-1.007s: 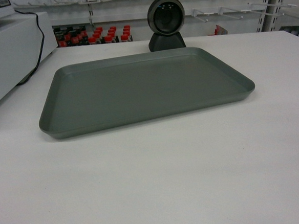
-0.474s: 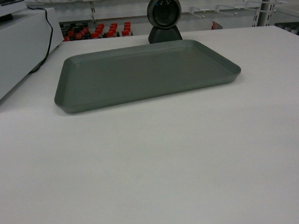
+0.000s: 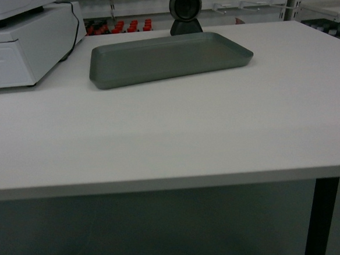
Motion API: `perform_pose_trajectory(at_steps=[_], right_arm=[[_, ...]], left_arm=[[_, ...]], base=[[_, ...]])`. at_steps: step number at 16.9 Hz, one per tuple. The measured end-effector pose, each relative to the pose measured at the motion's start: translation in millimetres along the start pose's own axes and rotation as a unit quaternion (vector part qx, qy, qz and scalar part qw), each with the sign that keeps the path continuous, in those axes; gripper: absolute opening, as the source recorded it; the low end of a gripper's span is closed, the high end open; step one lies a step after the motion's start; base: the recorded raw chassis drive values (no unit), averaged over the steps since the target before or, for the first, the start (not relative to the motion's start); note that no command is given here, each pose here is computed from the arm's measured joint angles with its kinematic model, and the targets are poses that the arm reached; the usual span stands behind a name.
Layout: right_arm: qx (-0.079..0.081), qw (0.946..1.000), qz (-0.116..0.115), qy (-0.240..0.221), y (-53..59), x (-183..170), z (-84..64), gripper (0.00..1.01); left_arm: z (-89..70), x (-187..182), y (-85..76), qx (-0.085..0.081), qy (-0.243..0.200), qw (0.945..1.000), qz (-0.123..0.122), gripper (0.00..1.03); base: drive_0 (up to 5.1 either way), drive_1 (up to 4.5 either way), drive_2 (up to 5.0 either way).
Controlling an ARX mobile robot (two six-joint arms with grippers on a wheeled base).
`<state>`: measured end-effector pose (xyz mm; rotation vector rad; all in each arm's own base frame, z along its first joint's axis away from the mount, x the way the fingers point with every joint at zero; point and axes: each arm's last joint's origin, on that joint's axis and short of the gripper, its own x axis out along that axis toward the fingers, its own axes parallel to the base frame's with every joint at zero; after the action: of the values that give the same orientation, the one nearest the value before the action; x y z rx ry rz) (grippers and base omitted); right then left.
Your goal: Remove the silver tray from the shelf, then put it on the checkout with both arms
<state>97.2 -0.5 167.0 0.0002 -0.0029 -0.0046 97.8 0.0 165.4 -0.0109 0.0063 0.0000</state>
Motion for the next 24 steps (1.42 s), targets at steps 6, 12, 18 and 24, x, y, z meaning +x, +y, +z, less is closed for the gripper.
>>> perform_pose_trajectory(at_steps=[6, 12, 18, 24], right_arm=[[0.0, 1.0, 0.0, -0.002, 0.0, 0.0, 0.4, 0.98], [0.0, 1.0, 0.0, -0.003, 0.0, 0.0, 0.5, 0.98], [0.0, 1.0, 0.0, -0.001, 0.0, 0.0, 0.2, 0.98], [-0.001, 1.0, 0.0, -0.001, 0.0, 0.0, 0.2, 0.98]], left_arm=[[0.2, 0.0, 0.0, 0.0, -0.001, 1.0, 0.0, 0.98], [0.4, 0.0, 0.0, 0.0, -0.002, 1.0, 0.0, 0.98], [0.3, 0.0, 0.0, 0.0, -0.002, 1.0, 0.0, 0.98], [0.2, 0.0, 0.0, 0.0, -0.001, 1.0, 0.0, 0.98]], base=[[0.0, -1.34, 1.3], [0.0, 0.0, 0.0], [0.0, 0.0, 0.0], [0.0, 0.0, 0.0]])
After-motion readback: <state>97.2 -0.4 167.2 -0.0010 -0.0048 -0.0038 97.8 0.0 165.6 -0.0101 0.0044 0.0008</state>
